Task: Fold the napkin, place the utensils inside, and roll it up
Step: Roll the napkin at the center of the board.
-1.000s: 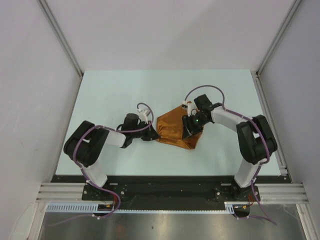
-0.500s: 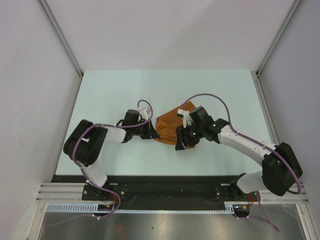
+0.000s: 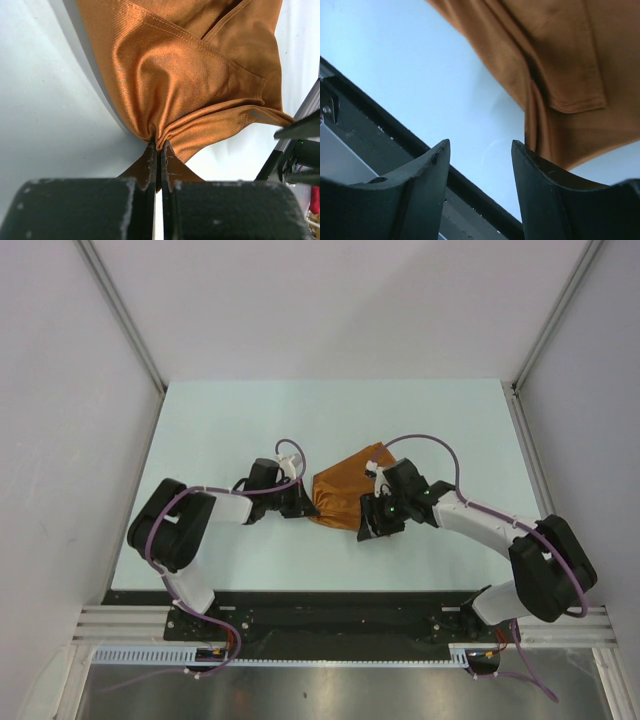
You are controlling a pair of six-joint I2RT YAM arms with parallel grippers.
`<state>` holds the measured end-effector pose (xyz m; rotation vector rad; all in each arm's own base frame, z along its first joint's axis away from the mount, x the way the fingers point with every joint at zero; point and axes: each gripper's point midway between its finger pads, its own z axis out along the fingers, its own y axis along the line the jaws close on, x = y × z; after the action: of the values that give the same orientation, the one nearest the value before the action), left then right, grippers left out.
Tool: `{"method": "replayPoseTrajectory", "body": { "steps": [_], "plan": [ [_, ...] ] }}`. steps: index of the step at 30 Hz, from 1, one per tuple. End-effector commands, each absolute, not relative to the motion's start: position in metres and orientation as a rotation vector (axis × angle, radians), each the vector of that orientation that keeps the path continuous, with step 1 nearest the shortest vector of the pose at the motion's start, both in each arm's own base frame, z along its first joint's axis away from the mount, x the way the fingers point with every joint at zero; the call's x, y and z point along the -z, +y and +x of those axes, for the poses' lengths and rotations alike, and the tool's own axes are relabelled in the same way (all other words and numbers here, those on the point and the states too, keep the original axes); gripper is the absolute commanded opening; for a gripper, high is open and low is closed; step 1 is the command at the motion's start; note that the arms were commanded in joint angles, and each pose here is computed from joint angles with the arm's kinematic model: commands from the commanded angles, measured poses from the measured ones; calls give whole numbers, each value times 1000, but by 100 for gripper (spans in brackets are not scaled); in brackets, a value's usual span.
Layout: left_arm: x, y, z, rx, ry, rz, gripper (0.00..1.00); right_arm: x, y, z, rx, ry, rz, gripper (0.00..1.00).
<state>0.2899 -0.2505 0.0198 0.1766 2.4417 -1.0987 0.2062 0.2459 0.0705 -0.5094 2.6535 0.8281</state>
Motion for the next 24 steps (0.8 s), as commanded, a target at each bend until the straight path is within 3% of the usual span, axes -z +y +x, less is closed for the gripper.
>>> {"method": "replayPoseTrajectory", "body": {
  "steps": [1,24],
  "plan": [
    [-12,-246,290,1080,2484,160,0,-71,237,228,-781,2613,-469,57],
    [-14,-245,289,1073,2511,140,0,-23,202,236,-597,2750,-386,57]
  ]
}}
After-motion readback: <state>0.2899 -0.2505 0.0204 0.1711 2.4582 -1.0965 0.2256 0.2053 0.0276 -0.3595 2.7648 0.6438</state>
